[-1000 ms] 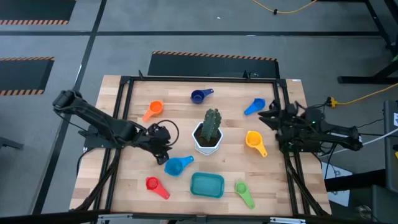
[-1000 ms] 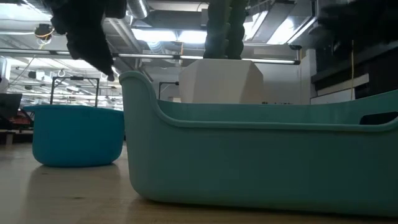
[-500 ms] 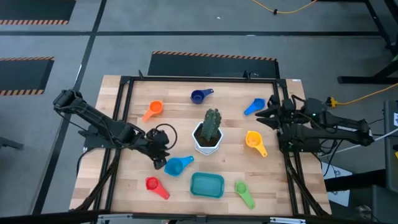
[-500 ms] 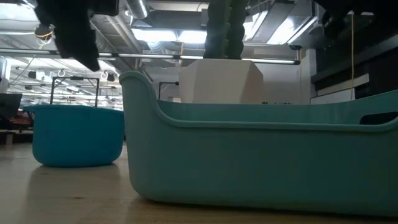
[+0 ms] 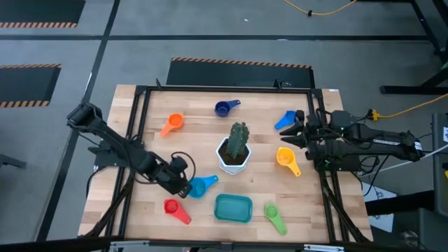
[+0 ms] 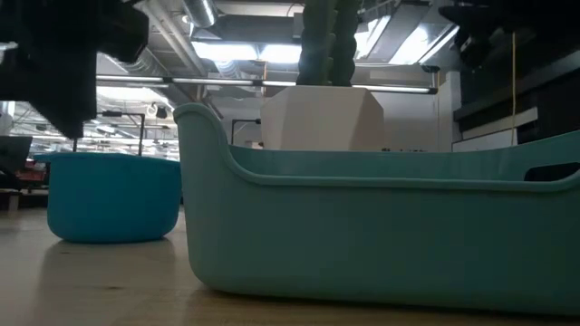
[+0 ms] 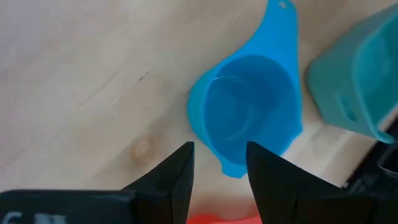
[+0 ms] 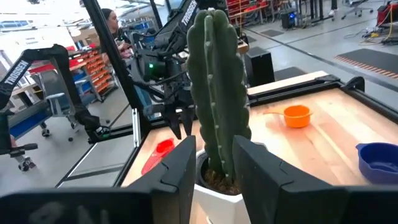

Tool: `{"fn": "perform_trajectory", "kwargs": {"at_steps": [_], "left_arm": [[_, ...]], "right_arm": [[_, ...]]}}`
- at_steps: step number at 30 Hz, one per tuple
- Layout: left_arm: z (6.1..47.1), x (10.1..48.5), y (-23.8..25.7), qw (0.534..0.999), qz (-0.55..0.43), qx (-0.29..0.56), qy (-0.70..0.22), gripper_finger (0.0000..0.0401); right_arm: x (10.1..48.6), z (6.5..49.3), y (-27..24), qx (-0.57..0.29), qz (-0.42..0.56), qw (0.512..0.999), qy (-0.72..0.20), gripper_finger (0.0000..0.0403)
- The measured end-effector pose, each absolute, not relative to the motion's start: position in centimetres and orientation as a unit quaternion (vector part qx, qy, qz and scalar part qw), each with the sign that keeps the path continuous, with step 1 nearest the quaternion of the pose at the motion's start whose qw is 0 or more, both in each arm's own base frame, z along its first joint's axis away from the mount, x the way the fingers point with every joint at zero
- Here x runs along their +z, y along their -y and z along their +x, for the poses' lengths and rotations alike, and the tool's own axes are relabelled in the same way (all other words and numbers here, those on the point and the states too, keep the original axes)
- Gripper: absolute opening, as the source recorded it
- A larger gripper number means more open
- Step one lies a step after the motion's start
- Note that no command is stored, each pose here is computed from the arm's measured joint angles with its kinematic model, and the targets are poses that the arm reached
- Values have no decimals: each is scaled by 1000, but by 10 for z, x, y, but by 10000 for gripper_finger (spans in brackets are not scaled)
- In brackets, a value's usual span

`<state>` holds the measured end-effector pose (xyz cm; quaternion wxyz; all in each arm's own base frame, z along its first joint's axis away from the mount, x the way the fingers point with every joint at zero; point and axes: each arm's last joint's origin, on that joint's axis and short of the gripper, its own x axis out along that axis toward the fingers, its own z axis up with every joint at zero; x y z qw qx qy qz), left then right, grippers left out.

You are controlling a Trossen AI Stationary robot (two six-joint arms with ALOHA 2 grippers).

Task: Nest measuring cups in basket
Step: Adjust the light blue measuring cup

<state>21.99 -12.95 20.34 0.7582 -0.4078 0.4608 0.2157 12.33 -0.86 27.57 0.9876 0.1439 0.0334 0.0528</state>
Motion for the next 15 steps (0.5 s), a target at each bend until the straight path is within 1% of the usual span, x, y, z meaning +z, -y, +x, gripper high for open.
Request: {"fn": "perform_trajectory", "kwargs": {"at_steps": [7, 15], "left_arm": [[227, 183, 133, 738, -409, 256, -472, 139], [237, 173, 135, 731, -421, 253, -474, 139]], "right_arm": [[275, 124, 9, 53, 144, 988, -36, 112], [275, 124, 9, 53, 142, 988, -36, 112]]}}
